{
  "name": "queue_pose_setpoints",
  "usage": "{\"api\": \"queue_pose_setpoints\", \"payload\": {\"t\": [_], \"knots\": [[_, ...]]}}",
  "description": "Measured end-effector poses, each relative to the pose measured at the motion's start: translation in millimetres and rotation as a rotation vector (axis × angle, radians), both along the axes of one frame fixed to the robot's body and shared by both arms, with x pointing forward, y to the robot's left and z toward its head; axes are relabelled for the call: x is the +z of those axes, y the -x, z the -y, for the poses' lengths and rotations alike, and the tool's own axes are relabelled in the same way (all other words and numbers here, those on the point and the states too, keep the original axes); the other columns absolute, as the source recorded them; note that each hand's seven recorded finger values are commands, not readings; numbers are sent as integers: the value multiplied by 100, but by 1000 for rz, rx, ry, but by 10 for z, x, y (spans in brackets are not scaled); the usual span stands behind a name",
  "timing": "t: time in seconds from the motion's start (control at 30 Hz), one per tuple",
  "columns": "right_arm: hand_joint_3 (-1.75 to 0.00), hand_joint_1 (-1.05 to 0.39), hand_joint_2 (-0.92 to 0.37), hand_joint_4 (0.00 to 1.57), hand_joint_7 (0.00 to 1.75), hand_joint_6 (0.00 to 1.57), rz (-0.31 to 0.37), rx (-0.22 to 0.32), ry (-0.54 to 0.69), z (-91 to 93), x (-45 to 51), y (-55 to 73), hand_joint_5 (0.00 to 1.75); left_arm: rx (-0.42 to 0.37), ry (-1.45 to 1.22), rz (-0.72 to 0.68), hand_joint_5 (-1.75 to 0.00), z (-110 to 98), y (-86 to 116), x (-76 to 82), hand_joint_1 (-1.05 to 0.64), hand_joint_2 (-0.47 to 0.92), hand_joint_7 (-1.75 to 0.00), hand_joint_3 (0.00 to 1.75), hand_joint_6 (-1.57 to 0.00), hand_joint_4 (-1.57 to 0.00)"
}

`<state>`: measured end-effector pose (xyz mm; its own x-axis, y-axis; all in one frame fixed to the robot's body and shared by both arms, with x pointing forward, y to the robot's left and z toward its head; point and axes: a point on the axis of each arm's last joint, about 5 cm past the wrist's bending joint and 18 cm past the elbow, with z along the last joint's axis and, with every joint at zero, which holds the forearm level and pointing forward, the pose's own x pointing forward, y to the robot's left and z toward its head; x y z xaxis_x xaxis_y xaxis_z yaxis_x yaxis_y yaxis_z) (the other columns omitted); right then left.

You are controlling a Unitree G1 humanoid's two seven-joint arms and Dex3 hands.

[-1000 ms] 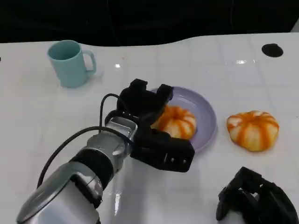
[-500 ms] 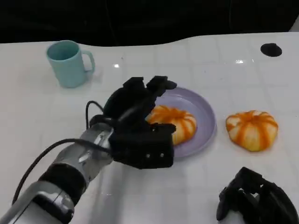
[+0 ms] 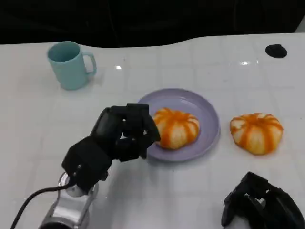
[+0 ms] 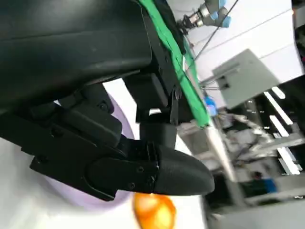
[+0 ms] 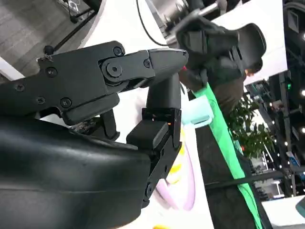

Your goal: Grasp the bread from the table and place it into the plate.

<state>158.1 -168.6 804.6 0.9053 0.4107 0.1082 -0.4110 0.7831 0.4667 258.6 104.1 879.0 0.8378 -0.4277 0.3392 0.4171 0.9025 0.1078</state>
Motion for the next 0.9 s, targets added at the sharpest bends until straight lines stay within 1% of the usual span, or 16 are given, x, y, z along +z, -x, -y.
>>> {"api": "queue_pose_setpoints", "payload": {"t": [0.07, 0.13, 0.2, 0.23, 0.37, 0.47, 0.57, 0.67, 0.73, 0.9], "knots": [[-18, -59, -92, 72, 121, 71, -2, 0, -3, 0, -1, 4, 156, -24, 53, -42, -114, -55, 66, -36, -105, 92, -94, 25, -143, -150], [-19, -58, -92, 72, 121, 71, -7, 0, -7, 2, -1, 8, 157, -58, 119, -79, -103, -120, 143, -72, -105, 92, -78, 16, -150, -155], [-19, -58, -92, 71, 121, 71, -8, -2, -6, 3, -1, 10, 157, -98, 194, -137, -95, -171, 215, -111, -105, 91, -67, 8, -156, -157], [-19, -58, -92, 71, 121, 71, -8, -2, -5, 2, 0, 9, 157, -122, 234, -171, -94, -193, 247, -128, -105, 90, -65, 6, -156, -157], [-19, -59, -92, 71, 120, 70, -9, -2, -8, 3, 1, 7, 156, -213, 364, -282, -91, -220, 390, -208, -105, 87, -63, 3, -157, -157], [-17, -59, -92, 71, 116, 72, -10, -1, -10, 3, 0, 6, 155, -259, 419, -325, -86, -209, 482, -271, -105, 83, -58, 1, -157, -157], [-18, -59, -92, 71, 115, 73, -14, -8, -8, 2, 3, 9, 155, -311, 466, -358, -82, -205, 553, -325, -105, 81, -54, 0, -157, -157], [-18, -60, -92, 70, 115, 72, -15, -14, -5, 4, 6, 22, 155, -332, 501, -391, -81, -204, 630, -385, -105, 77, -54, 0, -157, -157], [-18, -60, -92, 70, 115, 72, -16, -20, -2, 7, 9, 30, 155, -346, 519, -426, -83, -197, 677, -416, -105, 75, -57, 0, -157, -157], [-18, -61, -92, 71, 115, 72, -18, -26, -1, 9, 10, 35, 156, -358, 564, -515, -86, -171, 778, -490, -105, 74, -61, 0, -157, -157]]}}
